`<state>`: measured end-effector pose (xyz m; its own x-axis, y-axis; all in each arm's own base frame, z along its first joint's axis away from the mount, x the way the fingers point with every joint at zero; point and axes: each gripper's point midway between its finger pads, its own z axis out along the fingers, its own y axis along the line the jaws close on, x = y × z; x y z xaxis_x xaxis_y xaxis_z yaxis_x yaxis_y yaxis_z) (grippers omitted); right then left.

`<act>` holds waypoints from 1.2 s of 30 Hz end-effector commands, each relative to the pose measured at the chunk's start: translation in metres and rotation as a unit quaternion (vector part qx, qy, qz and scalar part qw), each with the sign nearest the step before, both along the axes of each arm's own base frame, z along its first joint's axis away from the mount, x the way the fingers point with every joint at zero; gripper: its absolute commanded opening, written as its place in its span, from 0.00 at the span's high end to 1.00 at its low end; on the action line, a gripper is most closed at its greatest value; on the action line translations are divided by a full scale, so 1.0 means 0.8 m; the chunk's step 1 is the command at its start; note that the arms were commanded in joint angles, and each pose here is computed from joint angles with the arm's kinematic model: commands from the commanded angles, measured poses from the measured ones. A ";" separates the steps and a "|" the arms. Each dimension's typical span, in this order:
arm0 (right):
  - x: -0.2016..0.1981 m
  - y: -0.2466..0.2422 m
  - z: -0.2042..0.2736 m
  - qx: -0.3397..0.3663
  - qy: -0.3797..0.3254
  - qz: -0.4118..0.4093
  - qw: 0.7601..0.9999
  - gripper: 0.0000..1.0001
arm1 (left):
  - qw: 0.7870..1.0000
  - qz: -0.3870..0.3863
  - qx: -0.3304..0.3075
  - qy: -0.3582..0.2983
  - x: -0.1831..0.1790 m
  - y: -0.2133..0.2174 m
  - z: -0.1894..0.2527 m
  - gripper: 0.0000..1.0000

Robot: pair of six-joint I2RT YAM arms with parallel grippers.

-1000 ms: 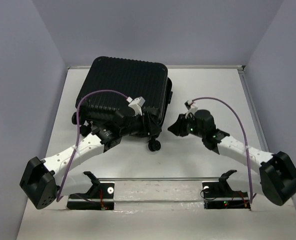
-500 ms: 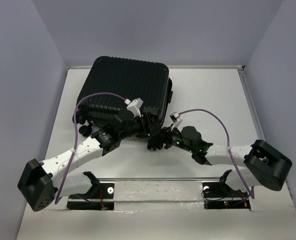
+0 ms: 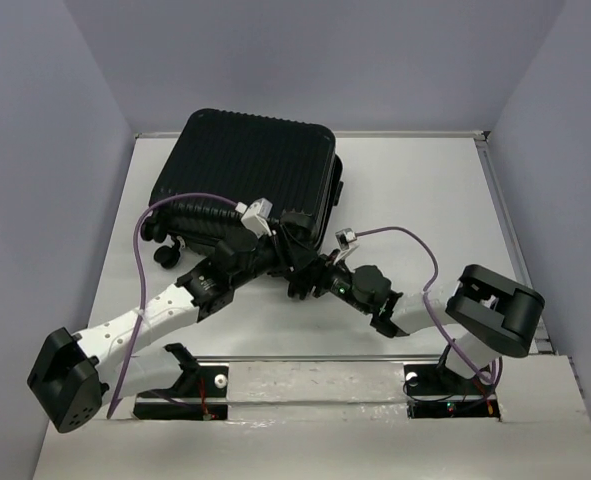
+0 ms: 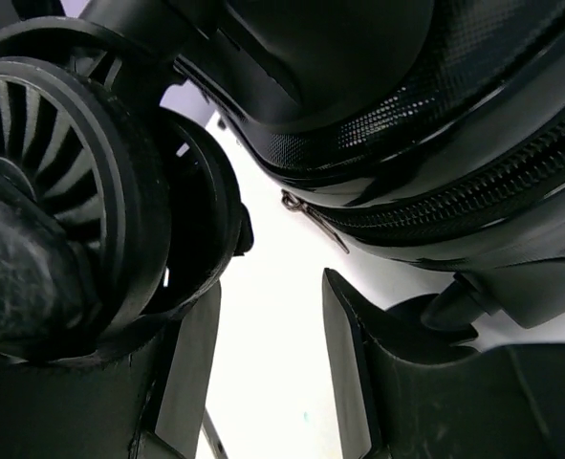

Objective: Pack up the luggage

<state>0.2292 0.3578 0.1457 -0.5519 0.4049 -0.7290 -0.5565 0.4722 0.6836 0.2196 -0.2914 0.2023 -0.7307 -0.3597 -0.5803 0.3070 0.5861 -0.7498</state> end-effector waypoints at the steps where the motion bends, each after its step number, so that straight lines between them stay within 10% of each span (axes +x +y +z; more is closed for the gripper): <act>1: 0.031 -0.016 0.076 0.136 -0.046 -0.117 0.983 0.48 | 0.969 -0.084 -0.200 -0.121 -0.041 -0.036 0.154 0.94; 11: 0.021 -0.093 0.023 0.125 -0.018 -0.261 0.957 0.52 | 0.955 -0.062 -0.271 -0.104 -0.012 -0.089 0.188 0.94; 36: 0.037 -0.071 0.093 0.085 -0.151 -0.268 0.948 0.52 | 0.923 -0.012 -0.380 -0.061 -0.008 -0.096 0.217 0.94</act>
<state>0.2512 0.2988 0.1272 -0.1986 0.4383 -0.8766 -0.3790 0.7905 0.4811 0.2366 -0.3694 0.2130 -0.7449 -0.5791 -0.3314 0.1536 0.3345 -0.9298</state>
